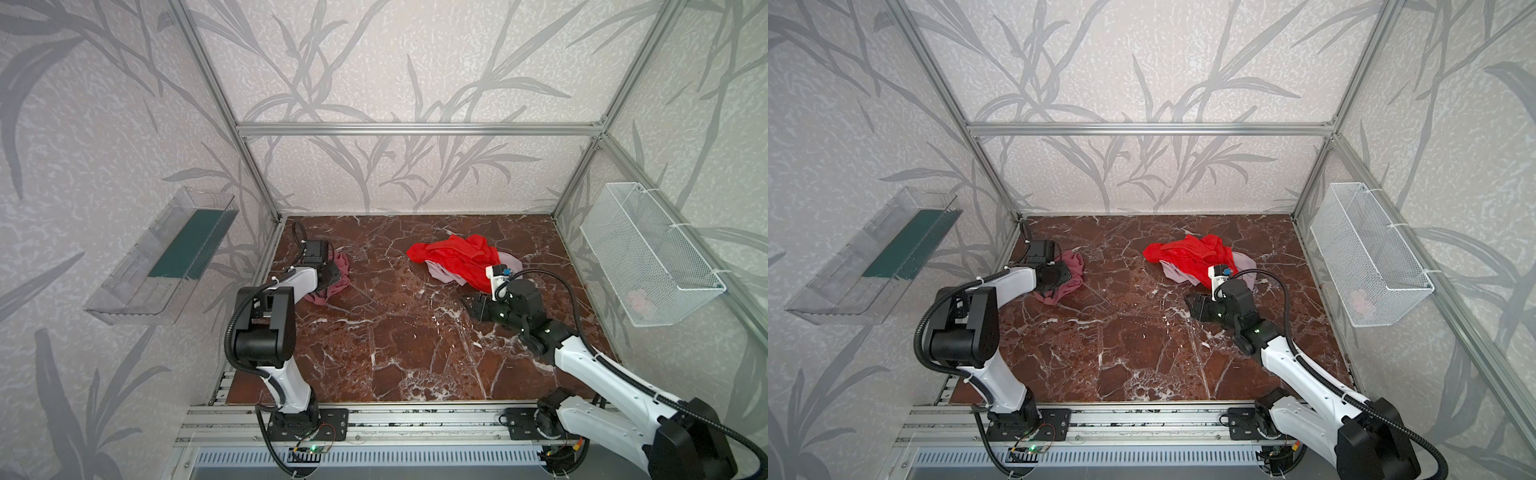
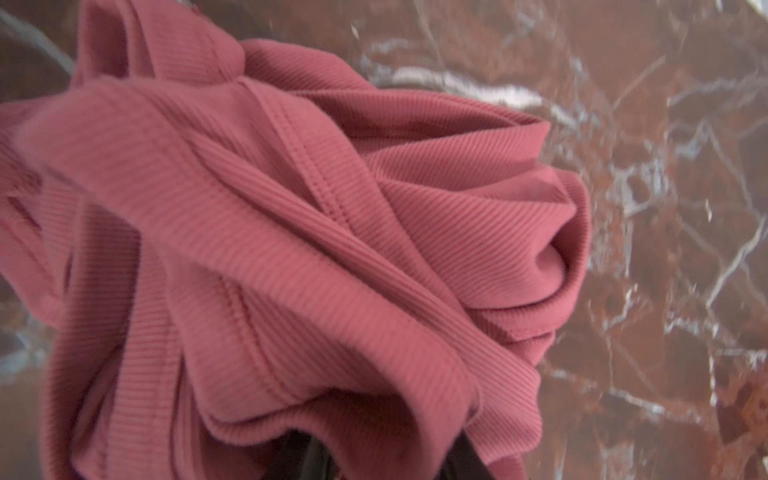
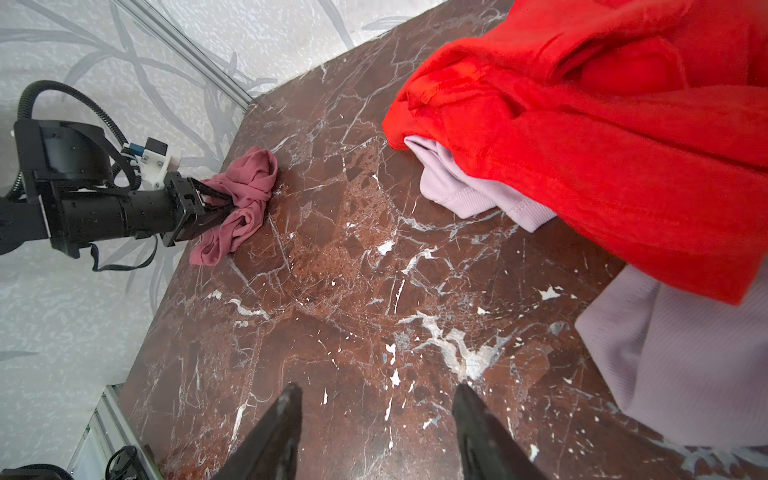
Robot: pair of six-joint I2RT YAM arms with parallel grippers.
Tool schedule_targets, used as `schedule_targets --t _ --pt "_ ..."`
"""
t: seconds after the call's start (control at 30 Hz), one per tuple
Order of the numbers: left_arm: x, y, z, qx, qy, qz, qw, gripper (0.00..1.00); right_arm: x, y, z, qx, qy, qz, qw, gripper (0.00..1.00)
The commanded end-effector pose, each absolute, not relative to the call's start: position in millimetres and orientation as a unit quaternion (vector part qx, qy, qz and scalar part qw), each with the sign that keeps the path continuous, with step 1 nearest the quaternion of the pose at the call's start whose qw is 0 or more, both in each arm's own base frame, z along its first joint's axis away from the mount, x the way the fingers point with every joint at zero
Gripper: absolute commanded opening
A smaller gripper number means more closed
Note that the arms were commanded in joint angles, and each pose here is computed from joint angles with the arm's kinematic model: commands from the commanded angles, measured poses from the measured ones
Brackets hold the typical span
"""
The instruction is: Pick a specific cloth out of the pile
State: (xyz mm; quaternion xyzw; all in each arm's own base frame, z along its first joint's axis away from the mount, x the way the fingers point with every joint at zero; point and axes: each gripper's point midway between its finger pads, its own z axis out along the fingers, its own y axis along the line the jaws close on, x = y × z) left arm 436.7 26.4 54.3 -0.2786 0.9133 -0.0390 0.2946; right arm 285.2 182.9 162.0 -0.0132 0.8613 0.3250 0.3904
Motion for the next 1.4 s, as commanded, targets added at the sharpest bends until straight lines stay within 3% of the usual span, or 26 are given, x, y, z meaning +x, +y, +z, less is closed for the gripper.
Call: schedule_targets --t 0.0,0.27,0.53,0.6,0.63,0.67,0.7,0.97,1.17,1.37 --pt "445.7 45.3 59.5 -0.292 0.908 -0.039 0.297 0.32 288.2 180.3 173.8 -0.017 0.859 0.317 0.401 0.58" --pt "456.3 26.5 90.1 -0.253 0.906 -0.108 0.321 0.32 285.2 172.5 179.6 -0.020 0.860 0.299 0.413 0.59" --pt "421.9 -34.4 159.8 -0.154 0.892 -0.128 0.405 0.36 286.3 141.7 205.5 -0.035 0.854 0.225 0.468 0.60" --pt "408.6 -45.1 177.2 -0.131 0.884 -0.116 0.433 0.44 289.6 126.9 212.7 -0.034 0.851 0.191 0.489 0.61" --pt "403.5 -46.2 182.2 -0.127 0.881 -0.108 0.443 0.56 291.4 119.5 215.3 -0.033 0.849 0.174 0.497 0.62" --pt "398.4 -45.9 189.1 -0.124 0.875 -0.103 0.457 0.76 293.4 110.8 217.3 -0.031 0.848 0.153 0.506 0.62" --pt "392.7 -42.7 194.2 -0.127 0.870 -0.099 0.467 0.86 295.3 102.5 219.2 -0.029 0.846 0.135 0.515 0.63" --pt "363.7 -18.0 204.3 -0.137 0.844 -0.048 0.517 0.90 304.7 37.0 211.7 0.000 0.817 -0.028 0.576 0.69" --pt "359.8 -5.0 176.9 -0.116 0.846 0.008 0.520 0.91 318.6 28.4 189.3 -0.003 0.770 -0.057 0.636 0.69" --pt "358.7 18.3 162.0 -0.120 0.836 0.077 0.530 0.92 332.6 28.5 164.4 -0.032 0.776 -0.096 0.622 0.70"
